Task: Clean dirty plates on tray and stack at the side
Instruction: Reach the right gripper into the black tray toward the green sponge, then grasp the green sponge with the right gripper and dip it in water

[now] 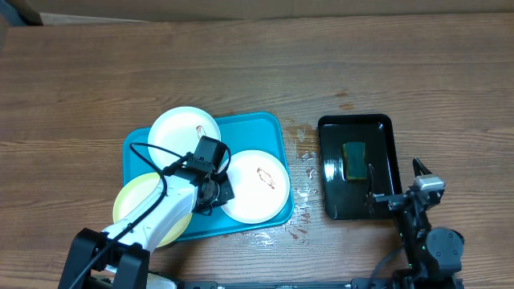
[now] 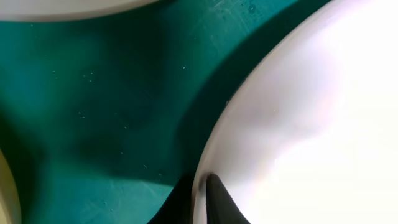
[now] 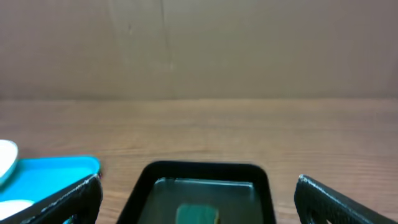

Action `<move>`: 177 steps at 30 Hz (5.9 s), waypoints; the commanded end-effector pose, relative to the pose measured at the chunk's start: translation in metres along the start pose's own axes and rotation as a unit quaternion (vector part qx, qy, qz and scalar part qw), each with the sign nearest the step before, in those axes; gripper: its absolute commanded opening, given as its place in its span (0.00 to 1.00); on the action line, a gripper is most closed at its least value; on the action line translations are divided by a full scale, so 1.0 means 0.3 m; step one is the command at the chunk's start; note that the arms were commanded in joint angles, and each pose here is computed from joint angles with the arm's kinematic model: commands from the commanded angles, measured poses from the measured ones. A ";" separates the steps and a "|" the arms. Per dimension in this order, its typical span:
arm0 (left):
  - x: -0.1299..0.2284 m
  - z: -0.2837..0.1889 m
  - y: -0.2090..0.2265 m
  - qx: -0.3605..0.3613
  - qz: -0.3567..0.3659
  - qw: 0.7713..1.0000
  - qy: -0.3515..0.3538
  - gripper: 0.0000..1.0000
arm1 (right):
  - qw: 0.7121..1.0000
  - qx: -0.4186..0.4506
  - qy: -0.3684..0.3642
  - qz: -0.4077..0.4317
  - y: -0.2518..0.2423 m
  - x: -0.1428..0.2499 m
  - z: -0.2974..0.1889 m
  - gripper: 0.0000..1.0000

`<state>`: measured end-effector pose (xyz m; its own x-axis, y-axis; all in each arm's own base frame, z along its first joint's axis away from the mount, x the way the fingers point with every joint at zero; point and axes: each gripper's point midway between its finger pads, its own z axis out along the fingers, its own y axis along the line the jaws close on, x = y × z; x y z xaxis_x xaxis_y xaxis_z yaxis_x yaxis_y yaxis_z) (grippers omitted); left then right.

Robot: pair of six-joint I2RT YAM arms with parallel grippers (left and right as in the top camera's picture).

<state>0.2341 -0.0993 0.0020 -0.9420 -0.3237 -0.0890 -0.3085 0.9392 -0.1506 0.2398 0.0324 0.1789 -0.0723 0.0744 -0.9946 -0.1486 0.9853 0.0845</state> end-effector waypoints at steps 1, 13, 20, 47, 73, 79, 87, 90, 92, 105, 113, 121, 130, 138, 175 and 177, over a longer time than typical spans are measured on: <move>0.031 0.023 0.004 -0.004 0.008 1.000 0.020 0.06 | 0.999 -0.011 -0.045 0.020 0.030 -0.243 -0.065 1.00; 0.005 0.006 -0.012 0.002 0.100 0.995 0.013 0.28 | 0.962 0.010 0.268 0.045 0.043 -0.362 0.059 1.00; 0.021 0.000 -0.001 -0.005 0.126 0.992 0.025 0.27 | 0.874 -0.029 0.474 0.101 0.107 -0.195 0.112 1.00; -0.033 -0.068 -0.023 -0.011 0.191 0.981 0.019 0.48 | 0.709 0.083 0.684 0.148 0.055 0.458 0.173 0.74; -0.008 -0.070 -0.004 -0.020 0.191 0.981 0.036 0.60 | 0.724 0.124 0.673 0.090 0.016 0.462 0.185 0.92; -0.008 -0.070 -0.004 -0.020 0.191 0.981 0.036 0.60 | 0.755 0.163 0.633 0.057 -0.058 0.522 0.223 0.94; -0.008 -0.070 -0.004 -0.020 0.191 0.981 0.036 0.60 | 0.791 0.154 0.588 0.064 -0.058 0.545 0.298 0.69; -0.009 -0.070 -0.004 -0.020 0.191 0.981 0.036 0.60 | 0.804 0.151 0.571 0.067 -0.056 0.534 0.333 0.68; -0.008 -0.070 -0.004 -0.020 0.191 0.981 0.036 0.59 | 0.808 0.150 0.566 0.067 -0.056 0.531 0.343 0.72; -0.008 -0.070 -0.003 -0.021 0.191 0.981 0.036 0.58 | 0.812 0.159 0.558 0.061 -0.071 0.552 0.365 0.20; -0.012 -0.069 0.002 -0.025 0.191 0.981 0.034 0.56 | 0.813 0.152 0.559 0.059 -0.062 0.500 0.388 0.05; -0.014 -0.070 0.005 -0.028 0.190 0.981 0.032 0.56 | 0.769 0.164 0.616 0.051 -0.061 0.468 0.300 0.67; -0.014 -0.070 0.004 -0.028 0.190 0.981 0.032 0.57 | 0.758 0.160 0.630 0.056 -0.063 0.593 0.222 0.56; -0.014 -0.070 0.005 -0.028 0.190 0.981 0.032 0.55 | 0.754 0.159 0.635 0.058 -0.053 0.524 0.245 0.95; -0.012 -0.069 0.002 -0.027 0.175 0.984 0.033 0.52 | 0.759 0.113 0.637 0.080 0.000 0.521 0.267 0.81; -0.013 -0.069 0.002 -0.027 0.170 0.985 0.032 0.52 | 0.772 0.111 0.620 0.083 0.000 0.532 0.294 0.79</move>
<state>0.2297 -0.0955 0.0208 -0.9974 0.0433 -0.0571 0.0474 0.9963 -0.0724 0.3096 0.0622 0.0175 -0.9888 0.1035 -0.1077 0.0968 0.9931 0.0663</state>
